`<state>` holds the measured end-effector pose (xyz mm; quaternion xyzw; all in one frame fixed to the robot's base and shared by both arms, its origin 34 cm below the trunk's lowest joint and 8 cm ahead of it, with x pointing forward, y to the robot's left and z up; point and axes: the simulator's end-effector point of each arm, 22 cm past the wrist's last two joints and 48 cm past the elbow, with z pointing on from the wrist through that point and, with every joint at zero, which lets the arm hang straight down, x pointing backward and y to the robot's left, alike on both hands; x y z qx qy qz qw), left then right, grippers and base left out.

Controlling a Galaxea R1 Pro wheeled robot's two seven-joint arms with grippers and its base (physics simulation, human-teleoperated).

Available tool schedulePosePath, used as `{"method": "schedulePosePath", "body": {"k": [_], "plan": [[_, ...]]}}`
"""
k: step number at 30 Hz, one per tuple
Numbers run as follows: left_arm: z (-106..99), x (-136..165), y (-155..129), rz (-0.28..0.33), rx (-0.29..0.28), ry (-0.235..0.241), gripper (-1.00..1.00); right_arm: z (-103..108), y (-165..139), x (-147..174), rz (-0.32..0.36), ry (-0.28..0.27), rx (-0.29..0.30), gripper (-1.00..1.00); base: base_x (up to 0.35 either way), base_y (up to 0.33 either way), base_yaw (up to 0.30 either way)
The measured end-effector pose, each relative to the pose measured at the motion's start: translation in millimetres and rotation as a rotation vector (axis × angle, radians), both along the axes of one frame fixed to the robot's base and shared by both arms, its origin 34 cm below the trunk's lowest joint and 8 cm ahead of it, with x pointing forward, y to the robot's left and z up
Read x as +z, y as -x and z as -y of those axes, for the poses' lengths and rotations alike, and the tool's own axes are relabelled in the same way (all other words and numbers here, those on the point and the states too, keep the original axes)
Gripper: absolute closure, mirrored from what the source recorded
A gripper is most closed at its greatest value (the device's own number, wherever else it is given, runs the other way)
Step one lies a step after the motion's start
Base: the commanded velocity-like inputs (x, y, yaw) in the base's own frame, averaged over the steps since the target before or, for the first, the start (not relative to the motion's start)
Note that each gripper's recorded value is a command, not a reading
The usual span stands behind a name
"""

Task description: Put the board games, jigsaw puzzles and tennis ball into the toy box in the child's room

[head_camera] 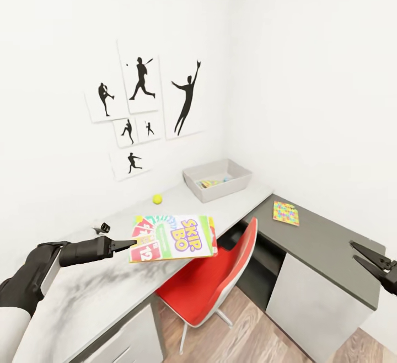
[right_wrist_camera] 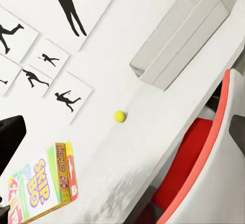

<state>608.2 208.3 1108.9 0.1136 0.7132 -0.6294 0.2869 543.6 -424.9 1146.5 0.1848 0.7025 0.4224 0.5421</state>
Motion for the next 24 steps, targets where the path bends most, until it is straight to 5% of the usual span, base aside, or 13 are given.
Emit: {"method": "schedulePosePath", "body": {"k": [13,24], "plan": [[0.1,-0.4,0.2,-0.001,0.000,0.000,1.00,0.6,0.2,2.1,0.012,0.001,-0.003,-1.00,0.236,-0.248,0.012],[-0.2,2.3,0.8,0.005,0.001,0.000,1.00,-2.2,0.3,3.3,0.019,-0.005,0.001,-1.00,0.180,-0.160,0.240]]}}
